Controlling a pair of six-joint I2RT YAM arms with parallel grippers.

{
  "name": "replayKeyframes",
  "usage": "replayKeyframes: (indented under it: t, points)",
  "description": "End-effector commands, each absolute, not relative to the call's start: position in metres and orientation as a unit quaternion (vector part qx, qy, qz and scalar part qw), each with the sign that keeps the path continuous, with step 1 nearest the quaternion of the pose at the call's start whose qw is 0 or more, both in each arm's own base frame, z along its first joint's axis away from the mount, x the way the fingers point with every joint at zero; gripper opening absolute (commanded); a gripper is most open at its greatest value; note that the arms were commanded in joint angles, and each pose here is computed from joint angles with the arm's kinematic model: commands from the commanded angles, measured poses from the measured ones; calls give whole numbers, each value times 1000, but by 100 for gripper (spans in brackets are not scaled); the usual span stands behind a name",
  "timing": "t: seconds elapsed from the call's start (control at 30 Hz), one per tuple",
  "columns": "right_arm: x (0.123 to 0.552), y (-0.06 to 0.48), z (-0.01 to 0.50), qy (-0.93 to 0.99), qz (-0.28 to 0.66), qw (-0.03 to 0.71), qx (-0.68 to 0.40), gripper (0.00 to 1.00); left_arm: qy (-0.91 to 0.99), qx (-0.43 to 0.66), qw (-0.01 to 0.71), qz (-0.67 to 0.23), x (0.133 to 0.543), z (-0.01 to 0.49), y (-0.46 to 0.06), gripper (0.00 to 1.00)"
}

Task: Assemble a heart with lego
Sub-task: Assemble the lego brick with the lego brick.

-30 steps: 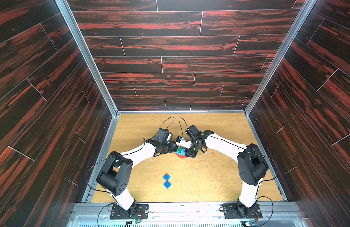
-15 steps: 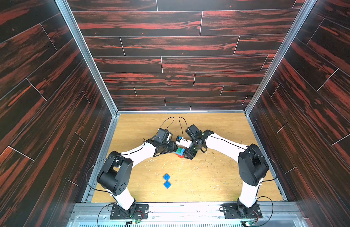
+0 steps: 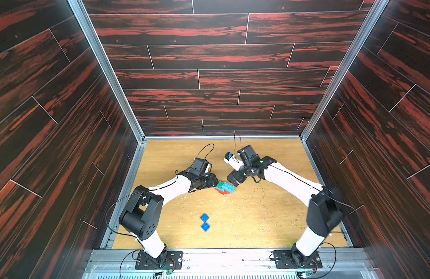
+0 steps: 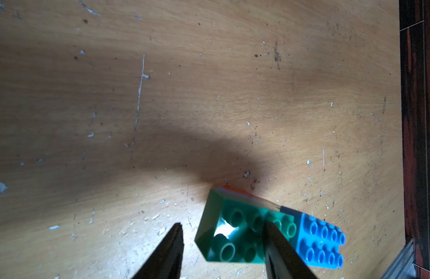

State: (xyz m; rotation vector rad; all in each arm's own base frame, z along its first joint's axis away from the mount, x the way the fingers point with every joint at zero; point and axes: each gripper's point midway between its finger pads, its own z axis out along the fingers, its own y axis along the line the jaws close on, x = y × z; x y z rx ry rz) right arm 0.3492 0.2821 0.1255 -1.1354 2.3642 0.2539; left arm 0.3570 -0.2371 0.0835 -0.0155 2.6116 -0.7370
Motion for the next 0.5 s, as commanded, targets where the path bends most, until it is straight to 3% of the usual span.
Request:
replayKeyframes:
  t: [0.0, 0.33, 0.47]
  points:
    - [349, 282, 114, 883, 89, 231, -399, 98, 946, -5, 200, -255, 355, 76, -233, 56]
    - [356, 286, 103, 886, 79, 223, -398, 98, 948, -4, 199, -250, 354, 75, -232, 56]
    - [341, 299, 98, 871, 87, 210, -435, 98, 948, -4, 199, -249, 354, 74, -232, 56]
